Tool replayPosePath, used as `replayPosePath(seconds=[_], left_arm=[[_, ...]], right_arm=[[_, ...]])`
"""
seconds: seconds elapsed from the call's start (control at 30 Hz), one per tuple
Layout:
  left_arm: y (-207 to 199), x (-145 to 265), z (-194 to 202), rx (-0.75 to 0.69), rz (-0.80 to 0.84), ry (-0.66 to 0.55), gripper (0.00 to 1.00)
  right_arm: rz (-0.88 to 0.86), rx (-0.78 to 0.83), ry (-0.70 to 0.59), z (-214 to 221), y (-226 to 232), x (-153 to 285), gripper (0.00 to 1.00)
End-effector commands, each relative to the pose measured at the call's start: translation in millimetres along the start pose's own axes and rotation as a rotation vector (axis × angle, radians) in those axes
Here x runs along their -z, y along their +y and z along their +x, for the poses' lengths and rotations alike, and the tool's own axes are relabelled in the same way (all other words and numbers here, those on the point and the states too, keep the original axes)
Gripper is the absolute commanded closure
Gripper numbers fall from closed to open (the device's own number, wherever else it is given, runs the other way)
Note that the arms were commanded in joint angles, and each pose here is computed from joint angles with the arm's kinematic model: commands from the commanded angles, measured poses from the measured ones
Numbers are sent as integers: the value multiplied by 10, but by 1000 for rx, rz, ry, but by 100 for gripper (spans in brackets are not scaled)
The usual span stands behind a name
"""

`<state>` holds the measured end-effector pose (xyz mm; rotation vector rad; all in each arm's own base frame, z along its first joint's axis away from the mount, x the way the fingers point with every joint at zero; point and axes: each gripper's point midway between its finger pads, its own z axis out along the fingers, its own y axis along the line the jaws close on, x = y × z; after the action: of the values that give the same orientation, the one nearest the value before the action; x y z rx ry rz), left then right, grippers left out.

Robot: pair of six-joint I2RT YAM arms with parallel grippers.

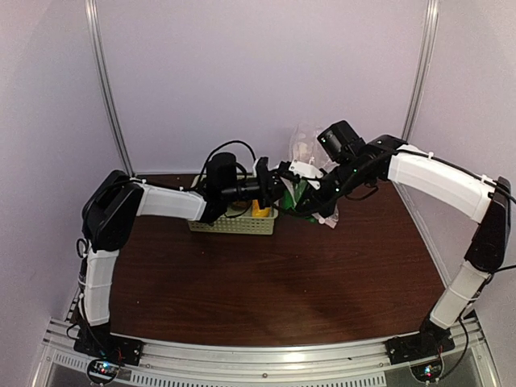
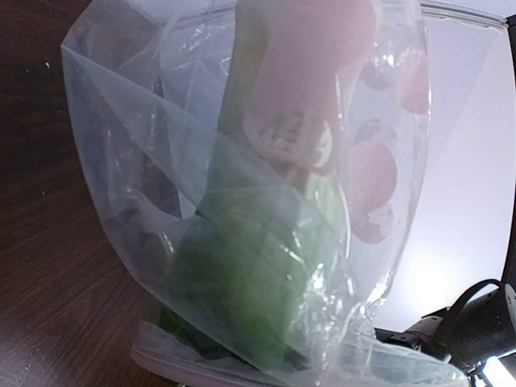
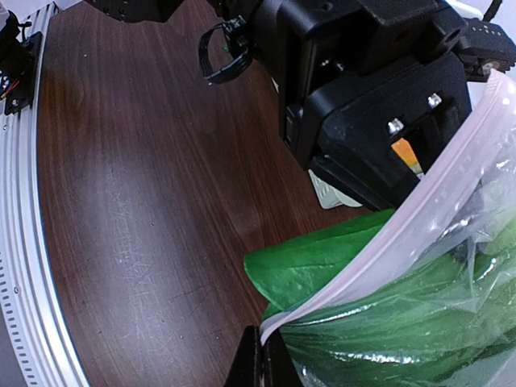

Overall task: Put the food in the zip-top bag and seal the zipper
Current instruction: Place the fake vegetable in the zipper food storage bag, then adjust the zipper food storage bag at the center of the board.

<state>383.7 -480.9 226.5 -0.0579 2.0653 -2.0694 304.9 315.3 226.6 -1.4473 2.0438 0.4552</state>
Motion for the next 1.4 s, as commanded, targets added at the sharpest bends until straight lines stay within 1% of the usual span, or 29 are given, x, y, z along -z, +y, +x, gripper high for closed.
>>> replayPosePath(seconds=[0.0,0.1,0.17,0.23,0.3,0.4,0.47,0.53,0.6,0.63,0.7,0.73,0.8,0.93,1.07,1.13,1.23,1.3,1.33,1.37], left_arm=[[-401,-63,-159,-51,135,-111,97],[-333,-44,-67,-47,99,-125,81],[-369,8,-8,-65,87,-125,72],[-527,96,42,-111,74,-128,59],[-617,172,72,-180,27,-134,55],[-706,243,124,-297,-57,-129,39],[-700,258,182,-341,-95,-96,37],[-664,276,277,-366,-111,-57,37],[-463,322,366,-366,-178,-27,41],[-329,355,395,-363,-224,-21,44],[-96,405,443,-383,-302,-16,54],[-10,417,453,-404,-333,-16,57],[101,411,429,-441,-371,-22,56],[82,351,365,-456,-362,-38,49],[87,345,260,-438,-377,-90,48],[123,351,186,-412,-392,-120,50],[202,312,50,-362,-390,-152,55],[289,265,-51,-337,-413,-160,62],[335,236,-94,-329,-420,-159,69],[350,194,-126,-330,-414,-156,79]], right_arm=[[-13,-63,-97,-241,-108,133,100],[1,-174,-178,-389,-344,306,100],[26,-244,-201,-411,-524,372,100],[58,-303,-207,-365,-690,425,100],[117,-341,-199,-272,-862,455,100],[186,-375,-191,-140,-1037,483,100],[192,-393,-182,-73,-1063,447,100],[175,-404,-188,-64,-1045,435,100],[153,-408,-204,-98,-1006,451,100],[147,-410,-217,-127,-993,478,100],[141,-407,-240,-178,-974,529,100],[136,-402,-254,-207,-964,552,100],[125,-396,-267,-236,-949,559,100],[90,-408,-260,-232,-923,480,100],[60,-417,-251,-226,-900,408,100],[55,-417,-251,-226,-900,395,100],[48,-416,-258,-234,-890,388,100],[44,-415,-258,-233,-881,381,100],[46,-415,-259,-227,-883,376,100],[53,-416,-257,-215,-895,373,100]])
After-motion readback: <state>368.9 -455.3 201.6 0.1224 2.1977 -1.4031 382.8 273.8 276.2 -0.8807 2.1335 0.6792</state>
